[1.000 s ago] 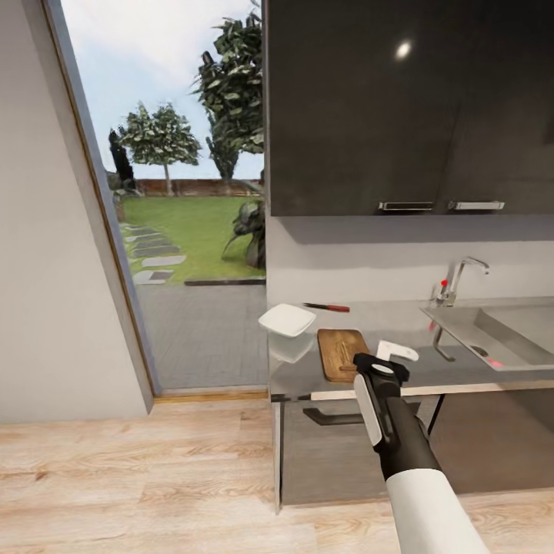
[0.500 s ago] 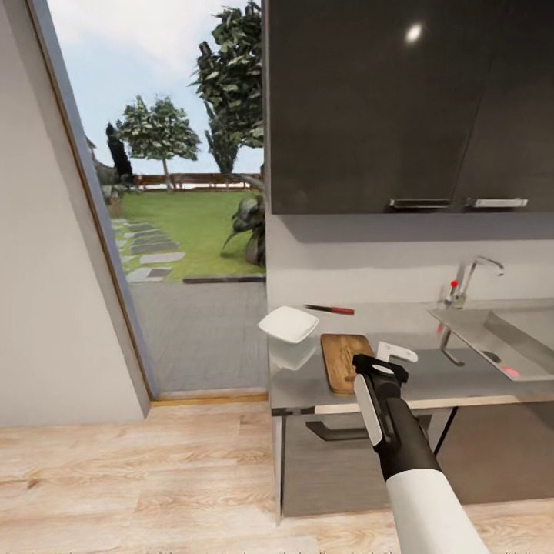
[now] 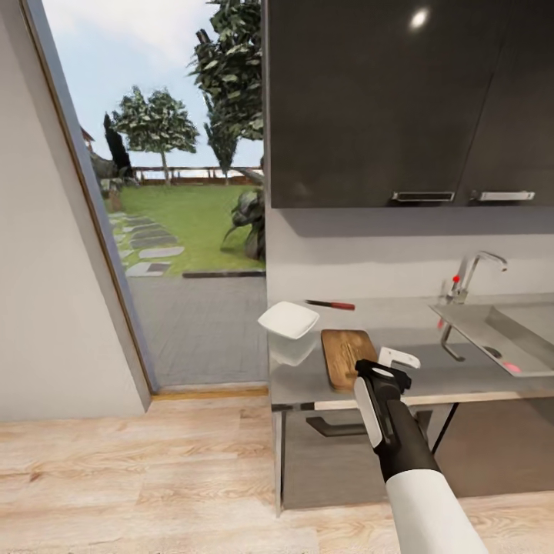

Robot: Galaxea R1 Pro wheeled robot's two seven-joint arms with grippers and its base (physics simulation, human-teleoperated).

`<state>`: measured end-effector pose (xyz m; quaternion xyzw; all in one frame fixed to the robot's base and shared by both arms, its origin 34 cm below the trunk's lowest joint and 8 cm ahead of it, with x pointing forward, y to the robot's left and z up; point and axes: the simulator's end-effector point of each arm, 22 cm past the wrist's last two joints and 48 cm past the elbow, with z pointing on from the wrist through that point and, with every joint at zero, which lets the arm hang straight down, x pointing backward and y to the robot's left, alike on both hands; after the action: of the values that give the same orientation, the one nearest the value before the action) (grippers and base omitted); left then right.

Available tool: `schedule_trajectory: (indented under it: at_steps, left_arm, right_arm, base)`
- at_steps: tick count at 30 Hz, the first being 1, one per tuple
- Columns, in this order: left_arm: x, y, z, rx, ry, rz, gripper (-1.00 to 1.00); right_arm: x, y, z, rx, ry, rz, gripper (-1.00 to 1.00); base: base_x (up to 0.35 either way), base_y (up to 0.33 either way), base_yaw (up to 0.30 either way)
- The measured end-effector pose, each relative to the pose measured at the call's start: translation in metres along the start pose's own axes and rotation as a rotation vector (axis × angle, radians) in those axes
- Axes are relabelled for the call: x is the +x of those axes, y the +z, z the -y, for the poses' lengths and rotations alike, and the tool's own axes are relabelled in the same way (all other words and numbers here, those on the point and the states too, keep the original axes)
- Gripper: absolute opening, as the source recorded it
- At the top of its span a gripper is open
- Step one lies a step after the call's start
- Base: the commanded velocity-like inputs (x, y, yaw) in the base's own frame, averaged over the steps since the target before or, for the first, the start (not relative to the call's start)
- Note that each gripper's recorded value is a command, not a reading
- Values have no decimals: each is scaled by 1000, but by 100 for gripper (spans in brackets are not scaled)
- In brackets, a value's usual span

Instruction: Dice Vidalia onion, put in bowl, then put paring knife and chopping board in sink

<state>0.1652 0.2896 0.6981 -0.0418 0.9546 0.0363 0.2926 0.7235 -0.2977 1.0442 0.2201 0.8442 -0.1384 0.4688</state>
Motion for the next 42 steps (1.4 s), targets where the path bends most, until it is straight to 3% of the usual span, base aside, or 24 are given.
schedule_trajectory:
  at_steps: [14,42]
  left_arm:
    - [11,-4,0,1,2,-32,100]
    - [30,-12,-2,-2,6,-92,100]
  right_arm:
    - [12,8,1,11,-11,-22,100]
    - [35,23,9,63,-31,-59,100]
  base:
    - [158,0,0]
    - [5,0,0]
